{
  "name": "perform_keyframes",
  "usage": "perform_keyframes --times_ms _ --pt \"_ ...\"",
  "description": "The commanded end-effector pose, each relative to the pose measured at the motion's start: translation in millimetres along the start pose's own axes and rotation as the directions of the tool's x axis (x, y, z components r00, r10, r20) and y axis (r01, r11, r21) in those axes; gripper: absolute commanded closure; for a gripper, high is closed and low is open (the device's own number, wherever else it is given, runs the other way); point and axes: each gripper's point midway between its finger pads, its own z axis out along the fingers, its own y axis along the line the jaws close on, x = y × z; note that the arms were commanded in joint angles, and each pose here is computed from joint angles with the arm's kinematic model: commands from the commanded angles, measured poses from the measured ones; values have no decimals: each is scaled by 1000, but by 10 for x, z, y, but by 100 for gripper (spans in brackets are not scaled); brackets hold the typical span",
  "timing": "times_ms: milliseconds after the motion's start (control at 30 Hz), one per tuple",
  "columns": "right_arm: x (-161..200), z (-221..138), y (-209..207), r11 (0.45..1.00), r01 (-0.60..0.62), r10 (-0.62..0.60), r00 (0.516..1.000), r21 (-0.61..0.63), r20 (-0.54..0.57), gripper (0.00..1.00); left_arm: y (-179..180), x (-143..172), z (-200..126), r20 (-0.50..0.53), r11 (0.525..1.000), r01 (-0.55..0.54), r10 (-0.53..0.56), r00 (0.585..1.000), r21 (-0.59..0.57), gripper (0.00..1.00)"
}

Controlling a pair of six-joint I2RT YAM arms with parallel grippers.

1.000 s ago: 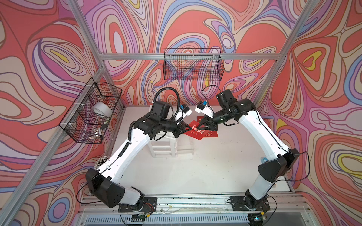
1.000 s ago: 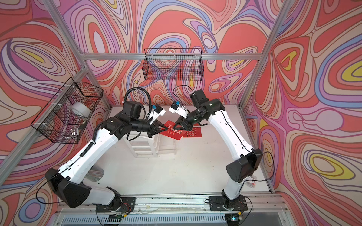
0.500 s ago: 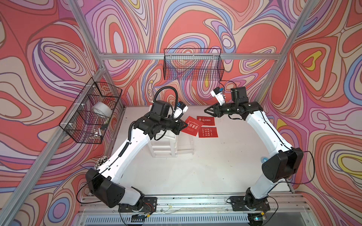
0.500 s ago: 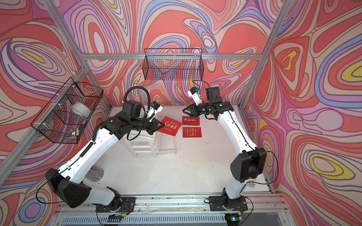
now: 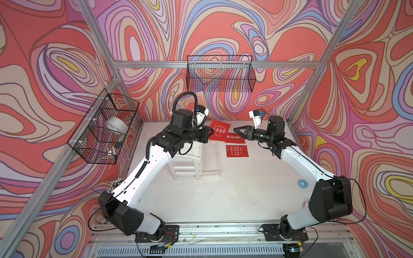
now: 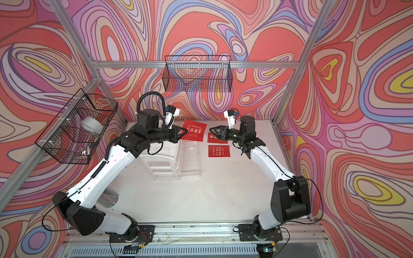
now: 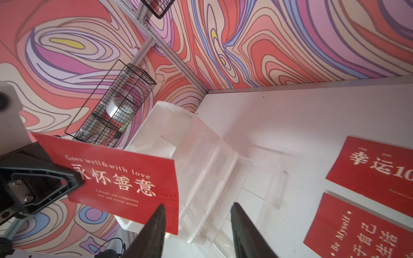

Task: Take the postcards out of the drawer
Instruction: Place the postcard at the center of the board.

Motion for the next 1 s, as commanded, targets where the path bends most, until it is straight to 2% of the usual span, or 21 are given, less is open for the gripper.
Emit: perform_keyframes --times_ms 0,433,533,633,933,967 --pt "-137 -33 266 992 13 -5 998 -125 64 49 -121 -142 -12 66 998 29 -33 997 60 100" --pt "-83 122 466 971 15 -4 999 -237 47 48 -338 -186 -26 89 982 2 -19 996 189 100" --pt "-88 139 510 962 17 -2 998 -272 55 50 -391 -245 -48 122 976 -17 -9 992 217 100" --pt "-88 143 534 957 16 1 998 -291 58 55 -352 -234 -42 124 980 -17 -7 992 197 100" --pt "-99 99 582 954 17 5 997 -299 71 80 -176 -193 2 122 994 -14 1 993 106 100" --pt "-111 88 591 955 20 3 997 -297 75 84 -168 -196 2 124 995 -16 4 992 101 97"
